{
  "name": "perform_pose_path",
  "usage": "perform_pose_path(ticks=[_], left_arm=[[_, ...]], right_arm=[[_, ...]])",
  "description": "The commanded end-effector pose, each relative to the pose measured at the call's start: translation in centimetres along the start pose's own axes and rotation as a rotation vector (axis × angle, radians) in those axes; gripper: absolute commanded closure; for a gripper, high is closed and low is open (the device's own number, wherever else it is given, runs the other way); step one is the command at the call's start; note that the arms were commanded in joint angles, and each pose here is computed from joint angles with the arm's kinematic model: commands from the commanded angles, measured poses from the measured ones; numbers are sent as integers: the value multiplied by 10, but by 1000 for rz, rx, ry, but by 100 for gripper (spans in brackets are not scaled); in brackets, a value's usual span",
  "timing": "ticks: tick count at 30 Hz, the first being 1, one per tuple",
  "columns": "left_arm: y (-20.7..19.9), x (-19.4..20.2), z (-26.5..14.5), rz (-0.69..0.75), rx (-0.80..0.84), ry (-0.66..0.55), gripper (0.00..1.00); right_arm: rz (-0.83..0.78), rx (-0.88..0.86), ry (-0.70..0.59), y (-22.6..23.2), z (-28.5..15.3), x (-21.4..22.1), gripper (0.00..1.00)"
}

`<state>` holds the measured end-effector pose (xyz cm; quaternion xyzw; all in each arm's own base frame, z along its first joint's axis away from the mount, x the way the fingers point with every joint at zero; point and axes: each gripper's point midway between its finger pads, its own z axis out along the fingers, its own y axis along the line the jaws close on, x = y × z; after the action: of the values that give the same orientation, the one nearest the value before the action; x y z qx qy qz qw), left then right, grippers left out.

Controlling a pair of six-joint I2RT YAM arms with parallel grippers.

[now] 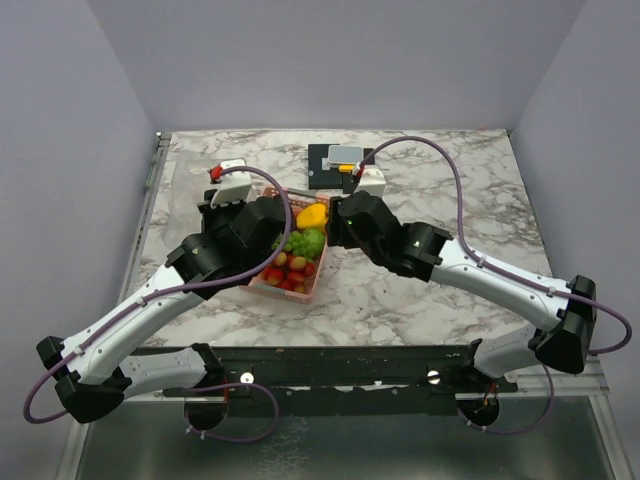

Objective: Place the food in the zip-top bag and seal the zipper
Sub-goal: Move the bin to the center of the board.

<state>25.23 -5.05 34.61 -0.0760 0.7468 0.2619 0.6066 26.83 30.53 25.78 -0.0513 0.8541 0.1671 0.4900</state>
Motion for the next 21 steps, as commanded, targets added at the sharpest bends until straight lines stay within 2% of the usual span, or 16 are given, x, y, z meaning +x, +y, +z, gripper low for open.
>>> perform_pose_path(ticks=[1,11,21], left_arm=[[-1,7,7,-41,2,-1,100],[3,45,28,-88,-5,39,100],[-13,57,32,-116,72,58,100]], right_arm=[[48,-9,57,5,23,22,40],[92,87,157,-3,62,66,40],[141,159,222,-12,90,97,45]])
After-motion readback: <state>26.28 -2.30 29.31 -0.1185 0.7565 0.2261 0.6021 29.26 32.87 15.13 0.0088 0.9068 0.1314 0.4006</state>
